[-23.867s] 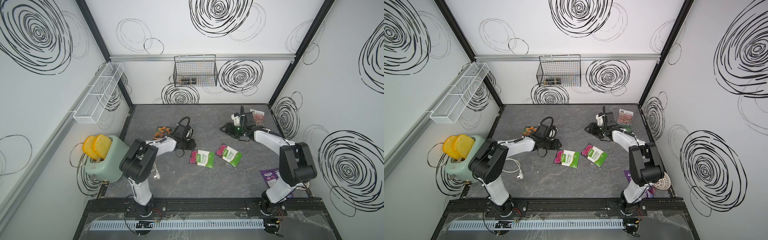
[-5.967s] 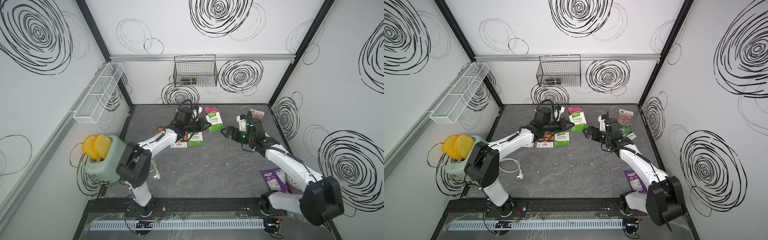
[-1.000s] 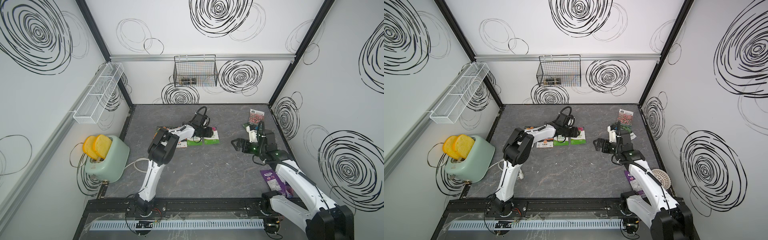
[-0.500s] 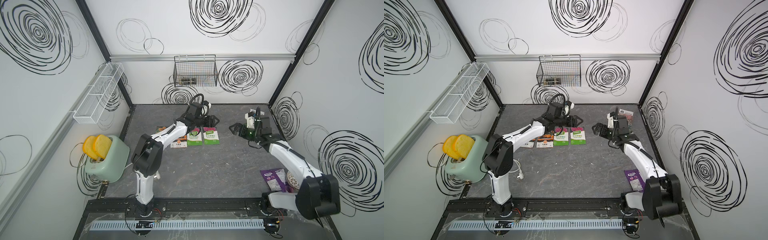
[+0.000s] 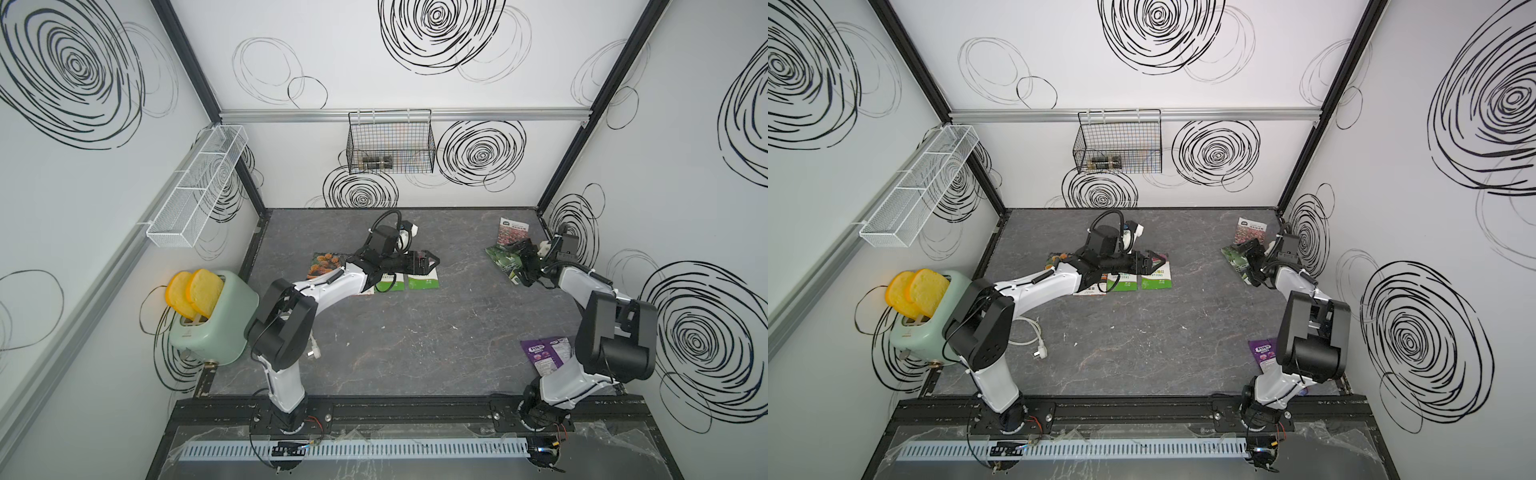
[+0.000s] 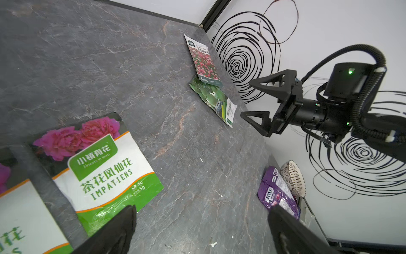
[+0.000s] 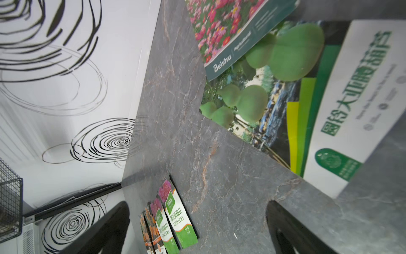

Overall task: Arrange the seed packets in a row
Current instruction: Pick up the seed packet from the center of the board.

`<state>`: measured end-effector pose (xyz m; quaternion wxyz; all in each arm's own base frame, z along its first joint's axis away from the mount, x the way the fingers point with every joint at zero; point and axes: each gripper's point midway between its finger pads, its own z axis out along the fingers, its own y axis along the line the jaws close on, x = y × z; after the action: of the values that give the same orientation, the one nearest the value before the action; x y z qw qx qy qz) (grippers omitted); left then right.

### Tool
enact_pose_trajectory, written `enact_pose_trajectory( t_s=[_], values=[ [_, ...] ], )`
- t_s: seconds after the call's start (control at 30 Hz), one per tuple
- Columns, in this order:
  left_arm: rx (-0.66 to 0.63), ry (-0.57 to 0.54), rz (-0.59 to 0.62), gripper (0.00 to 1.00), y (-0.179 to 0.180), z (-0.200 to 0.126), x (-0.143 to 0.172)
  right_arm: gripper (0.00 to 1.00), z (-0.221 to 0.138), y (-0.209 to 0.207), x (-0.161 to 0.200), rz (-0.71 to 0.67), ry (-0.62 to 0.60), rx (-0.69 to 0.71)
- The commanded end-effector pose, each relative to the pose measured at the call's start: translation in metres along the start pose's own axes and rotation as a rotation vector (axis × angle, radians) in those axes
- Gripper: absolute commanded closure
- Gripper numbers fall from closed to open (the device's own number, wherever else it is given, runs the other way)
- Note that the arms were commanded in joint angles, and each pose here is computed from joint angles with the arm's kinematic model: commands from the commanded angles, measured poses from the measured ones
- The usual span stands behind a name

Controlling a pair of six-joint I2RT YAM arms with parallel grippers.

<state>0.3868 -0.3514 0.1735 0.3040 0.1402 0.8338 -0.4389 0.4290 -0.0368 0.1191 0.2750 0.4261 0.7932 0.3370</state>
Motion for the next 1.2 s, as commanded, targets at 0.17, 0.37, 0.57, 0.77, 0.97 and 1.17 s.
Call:
enact_pose_trajectory(
  t_s=[0.17, 0.37, 0.57, 0.77, 0.97, 1.17],
  values=[
    [0.099, -0.057, 0.008, 0.04, -0.025, 0.022, -0.016, 0.01, 0.003, -0.042, 0.010, 0.172, 0.019, 0.033],
    [0.123, -0.064, -0.018, 0.04, -0.024, 0.033, -0.020, 0.01, 0.005, -0.061, 0.025, 0.231, 0.037, 0.056],
    [0.124, -0.050, -0.035, 0.04, -0.021, 0.039, -0.016, 0.02, 0.013, -0.070, 0.023, 0.263, 0.027, 0.058],
    [0.115, -0.041, -0.025, 0.04, -0.020, 0.039, -0.016, 0.09, 0.024, -0.079, 0.017, 0.314, 0.004, 0.067],
    [0.105, -0.039, -0.024, 0.04, -0.018, 0.041, -0.017, 0.13, 0.025, -0.088, 0.003, 0.343, -0.078, 0.123],
    [0.104, -0.024, -0.025, 0.03, -0.015, 0.044, -0.015, 0.30, 0.028, -0.094, -0.007, 0.369, -0.153, 0.171]
  ],
)
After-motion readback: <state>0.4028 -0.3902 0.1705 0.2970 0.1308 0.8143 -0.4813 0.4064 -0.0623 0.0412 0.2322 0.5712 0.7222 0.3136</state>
